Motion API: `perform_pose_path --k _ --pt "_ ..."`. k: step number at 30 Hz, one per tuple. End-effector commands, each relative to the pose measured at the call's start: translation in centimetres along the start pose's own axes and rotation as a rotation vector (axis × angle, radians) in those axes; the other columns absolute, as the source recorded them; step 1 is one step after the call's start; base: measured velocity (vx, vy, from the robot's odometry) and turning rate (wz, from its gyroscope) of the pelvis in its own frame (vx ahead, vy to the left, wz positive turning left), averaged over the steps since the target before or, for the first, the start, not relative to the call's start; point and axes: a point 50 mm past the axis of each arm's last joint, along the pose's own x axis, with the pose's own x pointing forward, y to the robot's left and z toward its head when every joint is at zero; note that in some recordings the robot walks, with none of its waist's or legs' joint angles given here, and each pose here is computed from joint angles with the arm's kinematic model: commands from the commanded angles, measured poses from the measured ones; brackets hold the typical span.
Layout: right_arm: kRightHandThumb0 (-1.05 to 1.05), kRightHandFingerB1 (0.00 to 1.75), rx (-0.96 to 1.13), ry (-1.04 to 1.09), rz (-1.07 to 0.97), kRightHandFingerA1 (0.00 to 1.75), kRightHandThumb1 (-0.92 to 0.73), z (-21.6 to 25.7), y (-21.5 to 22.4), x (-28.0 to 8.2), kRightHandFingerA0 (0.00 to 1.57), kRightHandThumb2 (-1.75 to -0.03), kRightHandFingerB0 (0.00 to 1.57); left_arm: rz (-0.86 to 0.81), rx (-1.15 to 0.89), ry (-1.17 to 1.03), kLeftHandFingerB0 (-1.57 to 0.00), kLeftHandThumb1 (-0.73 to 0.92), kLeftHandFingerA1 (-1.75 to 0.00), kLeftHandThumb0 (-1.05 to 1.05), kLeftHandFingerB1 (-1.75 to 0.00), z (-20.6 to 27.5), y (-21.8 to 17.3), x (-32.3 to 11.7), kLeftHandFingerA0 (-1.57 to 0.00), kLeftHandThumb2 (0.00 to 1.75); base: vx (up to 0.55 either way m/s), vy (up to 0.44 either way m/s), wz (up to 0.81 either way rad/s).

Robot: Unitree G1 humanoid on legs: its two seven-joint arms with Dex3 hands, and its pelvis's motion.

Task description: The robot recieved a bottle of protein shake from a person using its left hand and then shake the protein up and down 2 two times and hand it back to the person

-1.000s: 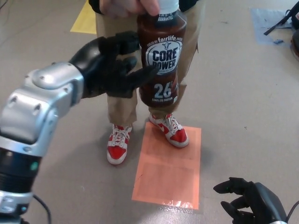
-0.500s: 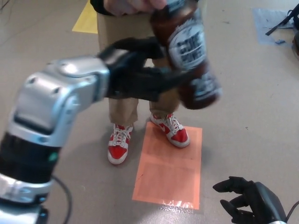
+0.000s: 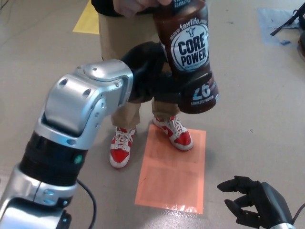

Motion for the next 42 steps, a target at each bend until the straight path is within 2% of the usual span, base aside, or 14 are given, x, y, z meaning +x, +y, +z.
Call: perform_pose_path --k 1,3,5,6,7,8,9,10,11,12,13,20,26,42 --pt "-0.30 0.45 -0.006 -0.005 -0.011 0.46 -0.68 -0.4 -0.1 -0.5 0.90 -0.61 0.80 0.079 -0.015 -0.004 0.00 0.43 0.00 -0.77 0.00 -1.0 0.6 0.4 0.00 0.79 0.00 0.000 0.00" --pt "-0.29 0.45 0.007 0.002 -0.014 0.46 -0.69 -0.5 -0.2 -0.5 0.89 -0.61 0.80 0.110 -0.024 -0.020 0.00 0.43 0.00 -0.77 0.00 -1.2 0.6 0.6 0.00 0.78 0.00 0.000 0.00" --pt "-0.29 0.44 0.013 0.011 -0.009 0.45 -0.69 -0.6 -0.2 -0.5 0.87 -0.61 0.79 0.197 -0.009 -0.062 0.00 0.50 -0.17 -0.76 -0.10 -1.4 0.5 0.6 0.00 0.87 0.00 0.000 0.00" --pt "-0.28 0.44 0.008 0.010 -0.008 0.45 -0.70 -0.6 -0.2 -0.5 0.86 -0.61 0.79 0.245 -0.016 -0.101 0.00 0.68 -0.33 -0.63 -0.22 -1.5 0.4 0.6 -0.21 0.60 0.00 0.000 0.00" --pt "-0.28 0.44 0.008 0.007 -0.008 0.45 -0.69 -0.5 -0.2 -0.5 0.87 -0.61 0.79 0.333 0.015 -0.165 0.00 0.60 -0.68 -0.34 -0.42 -1.7 0.2 0.6 -0.71 1.00 0.00 0.000 0.00" --pt "-0.28 0.44 0.009 0.006 -0.008 0.45 -0.69 -0.5 -0.1 -0.5 0.87 -0.61 0.79 0.364 0.030 -0.189 0.00 0.60 -0.68 -0.34 -0.42 -1.8 0.1 0.6 -0.71 1.00 0.00 0.000 0.00" --pt "-0.29 0.45 0.008 -0.003 -0.011 0.46 -0.69 -0.4 -0.1 -0.5 0.88 -0.61 0.80 0.378 0.018 -0.276 -0.50 0.91 -0.63 -0.21 -0.38 -2.1 0.2 0.4 -1.23 0.66 0.00 0.000 0.00" --pt "-0.30 0.45 0.007 -0.005 -0.012 0.46 -0.70 -0.4 -0.1 -0.4 0.88 -0.61 0.80 0.391 0.010 -0.324 -0.65 0.87 -0.70 -0.17 -0.45 -2.3 0.3 0.3 -1.30 0.69 0.00 0.000 0.00" --pt "-0.30 0.45 0.005 -0.002 -0.011 0.46 -0.70 -0.3 -0.1 -0.4 0.88 -0.61 0.80 0.399 0.007 -0.341 -0.65 0.87 -0.70 -0.17 -0.45 -2.4 0.3 0.3 -1.30 0.69 0.00 0.000 0.00" --pt "-0.30 0.44 0.009 -0.002 -0.011 0.46 -0.70 -0.3 -0.1 -0.4 0.88 -0.61 0.80 0.414 0.019 -0.347 -0.81 0.85 -0.83 -0.15 -0.54 -2.5 0.4 0.3 -1.26 0.68 0.00 0.000 0.00" --pt "-0.29 0.44 0.008 -0.005 -0.011 0.46 -0.69 -0.3 -0.1 -0.4 0.88 -0.61 0.79 0.427 0.043 -0.350 -0.83 0.83 -0.95 -0.16 -0.82 -2.6 0.6 0.2 -1.18 0.70 0.00 0.000 0.00" --pt "-0.29 0.44 0.021 -0.010 -0.012 0.46 -0.67 -0.1 -0.2 -0.2 0.88 -0.60 0.79 0.435 0.171 -0.319 -0.71 0.82 -1.27 -0.17 -1.12 -3.8 1.7 -0.4 -0.99 0.67 0.00 0.000 0.00" --pt "-0.30 0.44 0.018 -0.008 -0.017 0.46 -0.66 -0.3 -0.4 -0.3 0.88 -0.60 0.78 0.403 0.231 -0.248 -0.67 0.86 -1.38 -0.17 -1.13 -7.0 2.6 -1.2 -0.92 0.66 0.00 0.000 0.00" --pt "-0.25 0.44 0.048 0.008 0.010 0.45 -0.68 -0.5 -0.3 -0.4 0.85 -0.60 0.77 0.432 0.067 -0.013 -0.71 0.82 -1.34 -0.22 -1.09 -17.7 4.8 -4.0 -0.92 0.68 0.00 0.000 0.00"
